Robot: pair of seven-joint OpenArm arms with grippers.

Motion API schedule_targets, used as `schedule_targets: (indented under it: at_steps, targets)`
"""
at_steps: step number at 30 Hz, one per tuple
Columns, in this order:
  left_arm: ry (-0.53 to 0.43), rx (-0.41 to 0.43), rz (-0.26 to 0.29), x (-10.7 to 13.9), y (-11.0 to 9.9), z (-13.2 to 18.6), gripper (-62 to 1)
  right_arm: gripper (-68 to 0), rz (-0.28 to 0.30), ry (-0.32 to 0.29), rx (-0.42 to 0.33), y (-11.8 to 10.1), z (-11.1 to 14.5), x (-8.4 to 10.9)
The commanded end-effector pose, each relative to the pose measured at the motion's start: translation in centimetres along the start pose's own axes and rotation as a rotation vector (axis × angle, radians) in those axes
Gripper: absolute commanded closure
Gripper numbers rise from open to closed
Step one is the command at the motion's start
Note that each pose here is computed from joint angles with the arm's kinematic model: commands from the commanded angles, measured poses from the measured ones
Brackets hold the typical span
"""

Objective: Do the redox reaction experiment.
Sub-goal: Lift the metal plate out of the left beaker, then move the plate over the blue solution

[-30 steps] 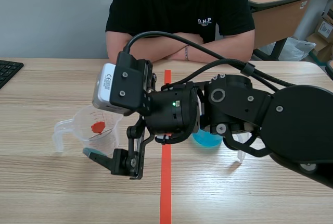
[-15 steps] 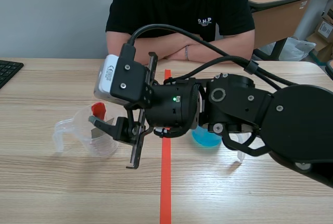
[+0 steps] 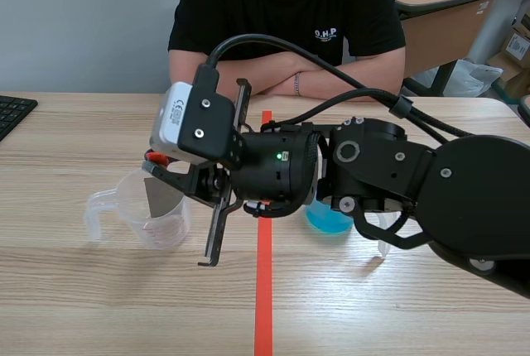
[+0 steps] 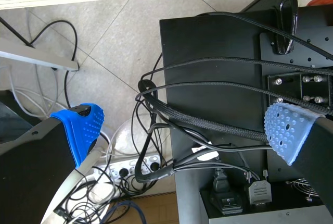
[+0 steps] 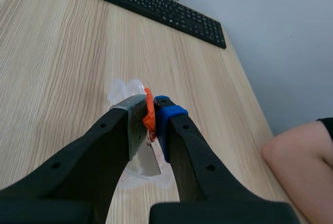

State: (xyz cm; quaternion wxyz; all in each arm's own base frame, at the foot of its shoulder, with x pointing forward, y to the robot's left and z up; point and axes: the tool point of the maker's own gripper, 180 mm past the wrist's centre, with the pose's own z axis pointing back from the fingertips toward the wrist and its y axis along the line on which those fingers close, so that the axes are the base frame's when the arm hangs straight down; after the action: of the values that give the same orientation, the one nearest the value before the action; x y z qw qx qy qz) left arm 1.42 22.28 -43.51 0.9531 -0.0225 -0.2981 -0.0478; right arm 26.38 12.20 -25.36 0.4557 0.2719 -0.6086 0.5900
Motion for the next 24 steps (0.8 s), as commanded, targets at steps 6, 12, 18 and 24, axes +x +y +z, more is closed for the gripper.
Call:
schedule_targets:
  at_steps: [6, 12, 18, 24]
  targets:
    - [-0.012, -0.007, 0.000, 0.3, -0.1, 0.2, -60.3, -1.5, 0.013, -0.104, -0.101, -4.1, 0.5, 3.1]
    - [-0.012, -0.006, 0.001, 0.3, 0.0, 0.2, -36.1, -1.5, -0.060, -0.136, -0.121, -5.9, 1.0, 4.9]
    - [-0.012, -0.005, 0.000, 0.3, 0.0, 0.2, -19.0, -1.5, -0.102, -0.138, -0.132, -7.4, 1.5, 6.8]
    - [-0.012, -0.005, 0.000, 0.3, 0.0, 0.2, -6.3, -1.5, -0.160, -0.117, -0.116, -8.4, 2.1, 8.6]
